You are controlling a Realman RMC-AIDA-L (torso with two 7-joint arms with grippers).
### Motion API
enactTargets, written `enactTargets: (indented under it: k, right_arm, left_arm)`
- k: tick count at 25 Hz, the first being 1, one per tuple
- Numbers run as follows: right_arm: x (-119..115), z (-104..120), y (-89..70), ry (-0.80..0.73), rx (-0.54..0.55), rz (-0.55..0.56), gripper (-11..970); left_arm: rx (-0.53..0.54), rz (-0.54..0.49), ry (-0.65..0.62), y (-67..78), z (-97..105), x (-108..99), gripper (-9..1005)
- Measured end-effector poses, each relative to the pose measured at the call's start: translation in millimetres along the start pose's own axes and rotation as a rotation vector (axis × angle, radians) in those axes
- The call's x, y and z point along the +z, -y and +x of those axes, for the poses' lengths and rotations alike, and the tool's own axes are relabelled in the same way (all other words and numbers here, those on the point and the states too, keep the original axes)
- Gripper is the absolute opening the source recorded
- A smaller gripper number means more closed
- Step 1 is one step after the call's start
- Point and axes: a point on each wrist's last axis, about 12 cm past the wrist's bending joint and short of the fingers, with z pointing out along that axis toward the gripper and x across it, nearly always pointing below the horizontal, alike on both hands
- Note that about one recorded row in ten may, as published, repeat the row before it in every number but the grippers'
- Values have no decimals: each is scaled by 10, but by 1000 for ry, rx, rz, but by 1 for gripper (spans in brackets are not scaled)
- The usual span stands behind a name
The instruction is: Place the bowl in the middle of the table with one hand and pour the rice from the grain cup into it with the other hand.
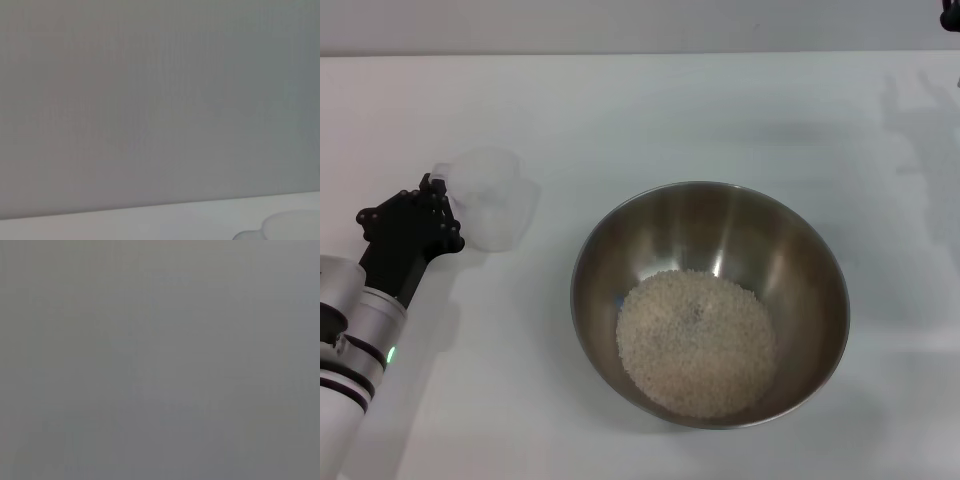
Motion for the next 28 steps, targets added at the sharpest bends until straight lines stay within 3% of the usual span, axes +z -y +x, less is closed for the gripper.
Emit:
enactTargets:
  k: [12,14,17,23,28]
  right_arm:
    - [27,-9,-5,1,-4,-8,450]
    - [33,-10,-3,0,-5,-9,450]
    - [36,-9,-1,-1,-6,-9,450]
    - [-13,19,-33,-13,-19,-34,450]
    - [-124,82,-110,-44,-18,-92,450]
  left_arm:
    - [4,-2,-27,-25,57,-55,174]
    - [1,-10,-22,-38,72,-106,240]
    - [-2,-32,11,-73,90,-247,339]
    - [-27,-42,142,-86,56,-558,434]
    - [-61,-48,246,-90,-43,-632,465]
